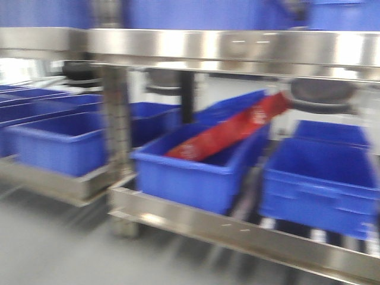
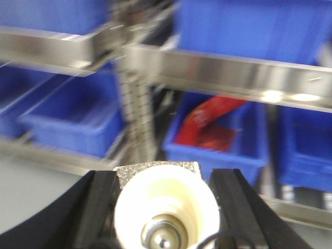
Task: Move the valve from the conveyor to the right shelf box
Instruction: 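Drive the base to the shelf of blue bins, holding both valves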
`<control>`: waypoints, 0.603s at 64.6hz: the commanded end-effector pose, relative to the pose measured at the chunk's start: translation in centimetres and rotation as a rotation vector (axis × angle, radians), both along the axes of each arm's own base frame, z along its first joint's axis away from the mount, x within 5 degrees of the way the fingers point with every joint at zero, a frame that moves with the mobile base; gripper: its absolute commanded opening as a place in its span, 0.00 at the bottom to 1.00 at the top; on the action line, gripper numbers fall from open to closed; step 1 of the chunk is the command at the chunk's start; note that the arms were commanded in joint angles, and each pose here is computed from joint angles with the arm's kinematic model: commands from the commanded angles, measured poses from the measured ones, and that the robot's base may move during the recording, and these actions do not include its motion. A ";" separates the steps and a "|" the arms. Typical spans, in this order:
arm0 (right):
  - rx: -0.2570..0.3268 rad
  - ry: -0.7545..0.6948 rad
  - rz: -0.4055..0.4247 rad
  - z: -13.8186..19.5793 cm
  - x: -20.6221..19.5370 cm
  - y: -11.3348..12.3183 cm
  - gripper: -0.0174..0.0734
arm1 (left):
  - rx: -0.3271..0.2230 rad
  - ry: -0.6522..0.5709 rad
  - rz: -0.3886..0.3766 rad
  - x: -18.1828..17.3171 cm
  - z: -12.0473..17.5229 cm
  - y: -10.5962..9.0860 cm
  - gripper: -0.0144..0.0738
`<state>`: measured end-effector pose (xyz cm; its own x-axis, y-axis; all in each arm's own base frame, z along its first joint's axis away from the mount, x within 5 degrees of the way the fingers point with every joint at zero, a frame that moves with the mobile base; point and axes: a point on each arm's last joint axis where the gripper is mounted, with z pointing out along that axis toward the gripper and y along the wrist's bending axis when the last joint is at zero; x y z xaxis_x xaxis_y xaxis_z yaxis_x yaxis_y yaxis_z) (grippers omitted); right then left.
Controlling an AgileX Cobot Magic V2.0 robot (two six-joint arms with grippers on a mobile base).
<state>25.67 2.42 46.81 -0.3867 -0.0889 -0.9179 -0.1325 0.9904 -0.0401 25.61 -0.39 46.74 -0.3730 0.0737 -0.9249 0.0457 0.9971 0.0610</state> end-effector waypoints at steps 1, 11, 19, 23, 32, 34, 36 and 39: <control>-0.005 -0.102 -0.005 1.5 -0.3 -0.2 0.02 | -0.013 -0.076 -0.001 -0.4 1.2 0.0 0.04; -0.005 -0.102 -0.005 1.5 -0.3 -0.2 0.02 | -0.013 -0.076 -0.001 -0.4 1.2 0.0 0.04; -0.005 -0.102 -0.005 1.5 -0.3 -0.2 0.02 | -0.013 -0.076 -0.001 -0.4 1.2 0.0 0.04; -0.005 -0.102 -0.005 1.5 -0.3 -0.2 0.02 | -0.013 -0.076 -0.001 -0.4 1.2 0.0 0.04; -0.005 -0.102 -0.005 1.5 -0.3 -0.2 0.02 | -0.013 -0.076 -0.001 -0.4 1.2 0.0 0.04; -0.005 -0.102 -0.005 1.5 -0.3 -0.2 0.02 | -0.013 -0.076 -0.001 -0.4 1.2 0.0 0.04; -0.005 -0.102 -0.005 1.5 -0.3 -0.2 0.02 | -0.013 -0.076 -0.001 -0.4 1.2 0.0 0.04; -0.005 -0.102 -0.005 1.5 -0.3 -0.2 0.02 | -0.012 -0.076 0.000 -0.4 1.2 0.0 0.04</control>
<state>25.68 2.41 46.81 -0.3866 -0.0903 -0.9178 -0.1319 0.9904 -0.0419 25.61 -0.39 46.74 -0.3730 0.0737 -0.9249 0.0457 0.9971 0.0610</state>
